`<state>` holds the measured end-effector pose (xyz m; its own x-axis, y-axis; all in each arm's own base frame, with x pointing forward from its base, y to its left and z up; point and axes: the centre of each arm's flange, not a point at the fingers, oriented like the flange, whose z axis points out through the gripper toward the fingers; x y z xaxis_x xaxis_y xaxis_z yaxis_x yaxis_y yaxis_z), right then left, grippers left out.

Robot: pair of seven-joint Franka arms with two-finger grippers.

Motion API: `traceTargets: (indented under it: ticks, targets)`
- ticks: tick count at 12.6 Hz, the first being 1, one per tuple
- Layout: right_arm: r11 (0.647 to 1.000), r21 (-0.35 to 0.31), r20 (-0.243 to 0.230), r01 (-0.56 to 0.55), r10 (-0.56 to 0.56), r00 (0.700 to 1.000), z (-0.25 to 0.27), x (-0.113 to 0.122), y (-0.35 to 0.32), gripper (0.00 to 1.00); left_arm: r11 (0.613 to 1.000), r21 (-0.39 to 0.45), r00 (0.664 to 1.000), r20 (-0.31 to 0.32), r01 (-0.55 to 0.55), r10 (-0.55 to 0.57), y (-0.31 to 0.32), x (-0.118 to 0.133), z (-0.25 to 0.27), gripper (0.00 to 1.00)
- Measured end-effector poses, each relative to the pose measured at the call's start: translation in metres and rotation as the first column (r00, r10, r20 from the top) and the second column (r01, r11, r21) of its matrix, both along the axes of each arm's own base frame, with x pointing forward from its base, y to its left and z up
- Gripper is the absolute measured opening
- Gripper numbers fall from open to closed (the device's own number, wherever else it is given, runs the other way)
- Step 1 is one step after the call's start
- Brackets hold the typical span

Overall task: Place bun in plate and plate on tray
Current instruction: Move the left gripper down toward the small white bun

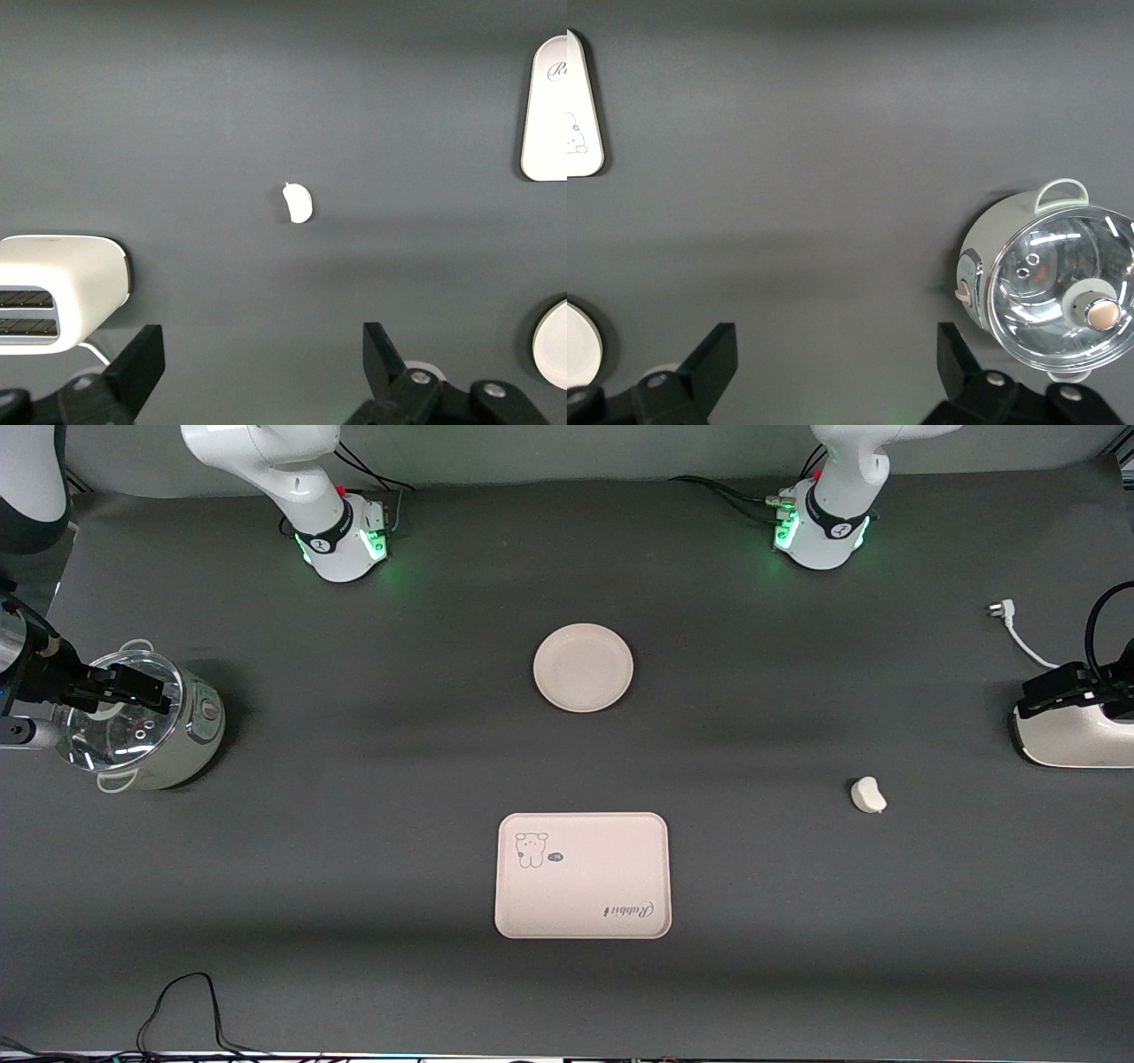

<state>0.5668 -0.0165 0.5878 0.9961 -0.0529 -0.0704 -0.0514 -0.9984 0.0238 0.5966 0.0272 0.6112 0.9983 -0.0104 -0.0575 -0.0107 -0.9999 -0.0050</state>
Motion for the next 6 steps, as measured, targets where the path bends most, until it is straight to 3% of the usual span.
traceTargets:
  ticks: [6]
  targets:
    - [1.000, -0.002, -0.003, -0.005, 0.005, 1.000, -0.001, -0.004, 0.002, 1.00, 1.000, -0.003, 1.000, -0.023, 0.002, -0.002, -0.001, 0.002, -0.011, 1.00]
